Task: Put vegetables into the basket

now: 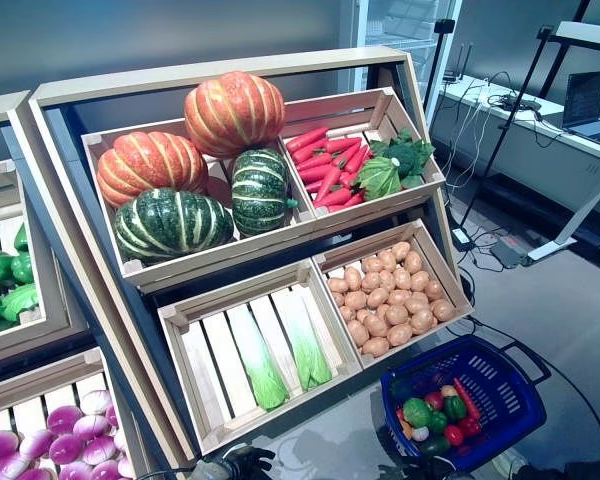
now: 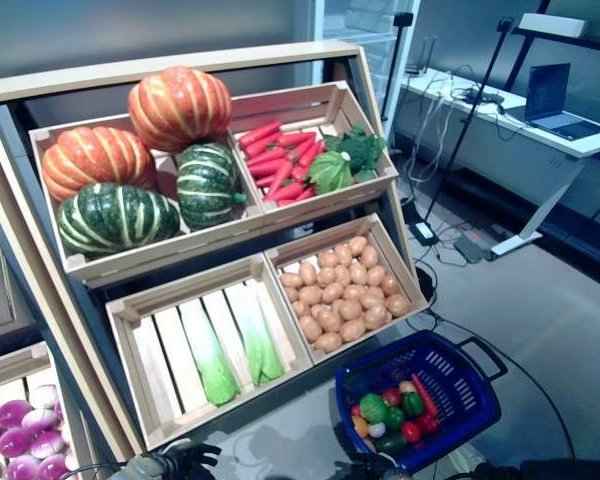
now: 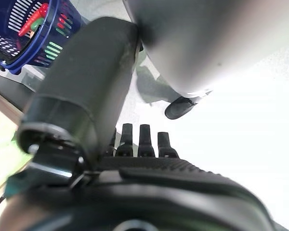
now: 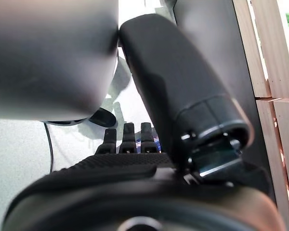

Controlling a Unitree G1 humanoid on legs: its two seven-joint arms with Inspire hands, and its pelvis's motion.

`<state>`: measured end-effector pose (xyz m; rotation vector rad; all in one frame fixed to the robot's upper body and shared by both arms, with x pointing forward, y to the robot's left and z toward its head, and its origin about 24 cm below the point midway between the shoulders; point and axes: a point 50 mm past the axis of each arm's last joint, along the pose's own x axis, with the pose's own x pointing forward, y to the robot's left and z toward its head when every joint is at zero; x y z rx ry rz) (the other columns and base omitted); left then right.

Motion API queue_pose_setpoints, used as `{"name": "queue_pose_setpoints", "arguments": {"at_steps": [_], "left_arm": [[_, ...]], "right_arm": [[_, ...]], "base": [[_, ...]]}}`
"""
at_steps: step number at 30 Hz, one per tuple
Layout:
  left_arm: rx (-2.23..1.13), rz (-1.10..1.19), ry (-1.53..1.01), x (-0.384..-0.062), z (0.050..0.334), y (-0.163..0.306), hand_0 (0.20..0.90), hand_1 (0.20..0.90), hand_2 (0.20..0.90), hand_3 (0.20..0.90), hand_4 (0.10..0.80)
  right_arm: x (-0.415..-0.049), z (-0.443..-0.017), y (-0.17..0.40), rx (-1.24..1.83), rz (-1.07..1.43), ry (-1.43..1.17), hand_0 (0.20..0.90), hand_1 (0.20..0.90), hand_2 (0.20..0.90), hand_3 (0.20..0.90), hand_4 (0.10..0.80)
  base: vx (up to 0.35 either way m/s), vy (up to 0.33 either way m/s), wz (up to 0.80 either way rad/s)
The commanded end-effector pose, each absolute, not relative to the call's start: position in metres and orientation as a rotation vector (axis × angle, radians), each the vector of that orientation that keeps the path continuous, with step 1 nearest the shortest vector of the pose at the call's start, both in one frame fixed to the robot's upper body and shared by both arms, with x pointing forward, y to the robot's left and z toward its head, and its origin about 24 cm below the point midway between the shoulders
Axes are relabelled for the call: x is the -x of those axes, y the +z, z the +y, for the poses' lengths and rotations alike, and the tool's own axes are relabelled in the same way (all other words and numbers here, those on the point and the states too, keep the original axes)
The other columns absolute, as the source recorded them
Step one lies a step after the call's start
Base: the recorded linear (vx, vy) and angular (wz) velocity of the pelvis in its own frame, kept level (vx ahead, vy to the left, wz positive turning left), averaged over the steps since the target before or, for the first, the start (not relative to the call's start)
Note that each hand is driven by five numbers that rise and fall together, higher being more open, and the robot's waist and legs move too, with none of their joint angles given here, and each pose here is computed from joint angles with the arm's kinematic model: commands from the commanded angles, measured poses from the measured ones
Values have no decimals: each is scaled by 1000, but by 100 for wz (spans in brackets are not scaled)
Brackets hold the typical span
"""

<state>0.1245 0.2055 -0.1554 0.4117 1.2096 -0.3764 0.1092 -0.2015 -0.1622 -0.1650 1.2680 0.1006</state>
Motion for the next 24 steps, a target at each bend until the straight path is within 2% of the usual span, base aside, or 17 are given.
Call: {"name": "queue_pose_setpoints", "arguments": {"at_steps": [1,24], "left_arm": [[-463,1104,-373,-160,206,-144,900,900,900,900,800],[-449,1106,-371,-159,206,-144,900,900,900,900,800]], "right_arm": [[-146,-194,-153,188,1182,161,900,900,900,900,800],[-145,-195,-153,194,1186,167,900,900,900,900,800]], "base": [[0,0,0],[0,0,0]]}}
